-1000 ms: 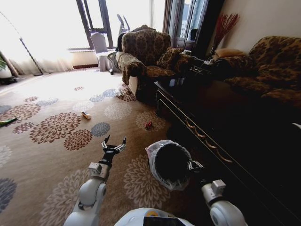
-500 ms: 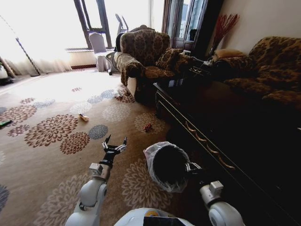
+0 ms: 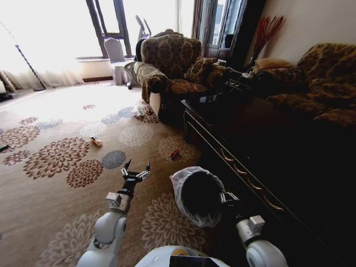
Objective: Pick up the trash from the ground and place it into the trash bin.
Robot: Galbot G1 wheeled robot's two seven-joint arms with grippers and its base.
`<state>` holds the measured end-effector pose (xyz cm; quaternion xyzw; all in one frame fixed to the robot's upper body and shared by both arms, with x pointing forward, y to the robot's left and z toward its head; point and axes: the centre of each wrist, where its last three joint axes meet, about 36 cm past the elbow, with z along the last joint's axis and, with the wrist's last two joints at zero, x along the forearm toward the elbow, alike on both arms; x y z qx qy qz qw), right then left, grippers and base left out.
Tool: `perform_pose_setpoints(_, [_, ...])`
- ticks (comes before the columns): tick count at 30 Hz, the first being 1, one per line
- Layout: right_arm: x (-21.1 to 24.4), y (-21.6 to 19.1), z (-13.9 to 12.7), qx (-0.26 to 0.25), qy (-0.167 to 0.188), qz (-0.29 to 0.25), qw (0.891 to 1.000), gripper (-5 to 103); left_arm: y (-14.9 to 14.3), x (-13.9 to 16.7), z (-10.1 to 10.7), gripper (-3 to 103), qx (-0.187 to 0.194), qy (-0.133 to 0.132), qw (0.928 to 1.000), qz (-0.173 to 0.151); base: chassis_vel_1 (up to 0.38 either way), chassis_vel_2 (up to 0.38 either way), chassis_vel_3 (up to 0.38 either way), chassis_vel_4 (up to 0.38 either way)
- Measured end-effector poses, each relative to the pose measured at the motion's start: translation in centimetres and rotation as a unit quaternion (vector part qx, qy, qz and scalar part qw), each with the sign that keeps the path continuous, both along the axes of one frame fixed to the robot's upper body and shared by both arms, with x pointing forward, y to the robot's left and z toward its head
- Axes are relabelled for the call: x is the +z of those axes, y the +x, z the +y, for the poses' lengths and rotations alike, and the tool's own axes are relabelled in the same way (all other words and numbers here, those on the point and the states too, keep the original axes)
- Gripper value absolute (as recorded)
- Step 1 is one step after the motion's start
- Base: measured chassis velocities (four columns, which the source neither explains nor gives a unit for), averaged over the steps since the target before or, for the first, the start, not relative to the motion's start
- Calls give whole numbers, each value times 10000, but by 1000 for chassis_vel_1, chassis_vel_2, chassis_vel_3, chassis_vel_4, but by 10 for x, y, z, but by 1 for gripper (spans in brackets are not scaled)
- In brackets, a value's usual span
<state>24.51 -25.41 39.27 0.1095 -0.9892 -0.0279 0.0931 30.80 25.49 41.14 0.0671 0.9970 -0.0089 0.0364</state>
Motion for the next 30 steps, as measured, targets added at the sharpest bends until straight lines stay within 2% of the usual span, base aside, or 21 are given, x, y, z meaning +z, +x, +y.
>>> perform_pose_setpoints(10, [-1, 1, 0, -61, 15, -5, 10000, 4, 0, 0, 0, 100, -2, -4, 10000, 7, 70, 76, -62, -80])
perform_pose_setpoints(23, [-4, 1, 1, -253, 51, 54, 9997, 4, 2, -1, 1, 100, -6, -20, 10000, -10, 246, 223, -230, -222])
perform_pose_setpoints(30, [-5, -2, 1, -286, 64, 65, 9995, 4, 8, 0, 6, 102, 2, 80, 10000, -1, 64, 77, -69, -51])
